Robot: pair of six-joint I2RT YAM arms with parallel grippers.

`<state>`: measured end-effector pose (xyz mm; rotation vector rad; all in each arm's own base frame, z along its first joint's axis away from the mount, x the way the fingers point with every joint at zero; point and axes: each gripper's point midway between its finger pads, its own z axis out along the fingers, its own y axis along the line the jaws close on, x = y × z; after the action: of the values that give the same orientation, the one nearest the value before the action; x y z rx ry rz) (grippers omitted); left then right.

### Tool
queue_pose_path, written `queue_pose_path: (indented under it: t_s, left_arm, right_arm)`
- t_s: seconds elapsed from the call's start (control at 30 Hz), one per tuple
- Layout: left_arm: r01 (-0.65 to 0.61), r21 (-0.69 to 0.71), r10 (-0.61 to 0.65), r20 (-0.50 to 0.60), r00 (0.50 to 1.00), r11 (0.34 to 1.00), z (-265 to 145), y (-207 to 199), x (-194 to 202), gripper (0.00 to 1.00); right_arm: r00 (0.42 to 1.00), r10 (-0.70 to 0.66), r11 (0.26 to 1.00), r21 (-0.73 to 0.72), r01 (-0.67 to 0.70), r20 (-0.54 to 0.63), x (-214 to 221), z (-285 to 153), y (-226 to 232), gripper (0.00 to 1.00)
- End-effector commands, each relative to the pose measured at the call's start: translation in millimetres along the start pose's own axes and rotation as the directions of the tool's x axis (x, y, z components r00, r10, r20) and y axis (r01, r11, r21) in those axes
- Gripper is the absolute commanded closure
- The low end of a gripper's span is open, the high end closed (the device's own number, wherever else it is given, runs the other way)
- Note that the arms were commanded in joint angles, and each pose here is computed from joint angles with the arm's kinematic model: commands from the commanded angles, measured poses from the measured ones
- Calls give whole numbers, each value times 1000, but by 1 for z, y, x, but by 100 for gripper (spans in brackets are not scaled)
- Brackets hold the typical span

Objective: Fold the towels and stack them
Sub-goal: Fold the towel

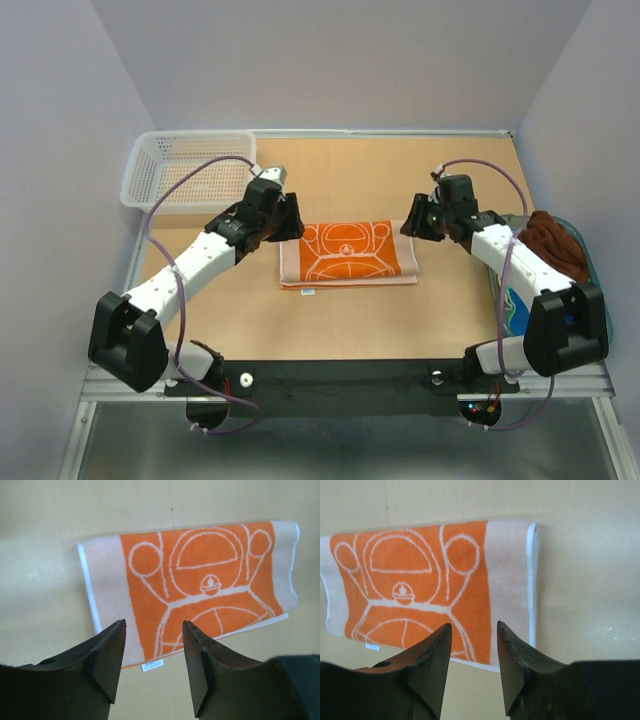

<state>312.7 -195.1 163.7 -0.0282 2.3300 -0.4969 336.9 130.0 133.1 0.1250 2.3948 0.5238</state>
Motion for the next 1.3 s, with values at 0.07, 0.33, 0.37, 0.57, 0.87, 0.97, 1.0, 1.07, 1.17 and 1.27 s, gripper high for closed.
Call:
queue_pose_path:
  t_s: [0.07,0.33,0.37,0.57,0.87,0.97,1.0,1.07,1.17,1.27]
  left_arm:
    - [-32,-61,24,-123,992,998,27,-5,55,46]
    - [16,-179,-62,-255,965,984,48,44,135,66]
    - [39,-198,-93,-275,957,979,47,53,148,67]
    - [151,-175,-196,-274,942,973,43,66,162,72]
    - [189,-149,-218,-214,952,971,34,65,148,71]
    - [189,-149,-218,-210,953,971,33,66,148,71]
    - [189,-145,-217,-210,953,971,32,65,148,71]
    - [190,-147,-218,-208,954,971,32,66,149,71]
    - [191,-147,-219,-210,953,971,33,66,149,71]
    - [190,-145,-218,-210,953,971,33,66,150,71]
  right_arm:
    - [996,10,999,32,-7,-90,35,20,3,55]
    - [977,91,993,89,-74,-194,102,22,-24,57]
    - [972,105,992,95,-87,-212,113,20,-28,57]
    - [965,158,974,192,-119,-208,136,17,-51,59]
    - [990,143,974,181,-139,-6,84,-7,-42,58]
    - [987,161,963,218,-158,4,84,-6,-49,57]
    - [985,171,961,225,-163,-14,91,-4,-51,57]
    - [980,194,958,220,-181,-39,98,-1,-51,57]
    - [976,207,950,252,-184,-66,109,4,-58,57]
    - [977,201,952,249,-178,-69,111,6,-59,62]
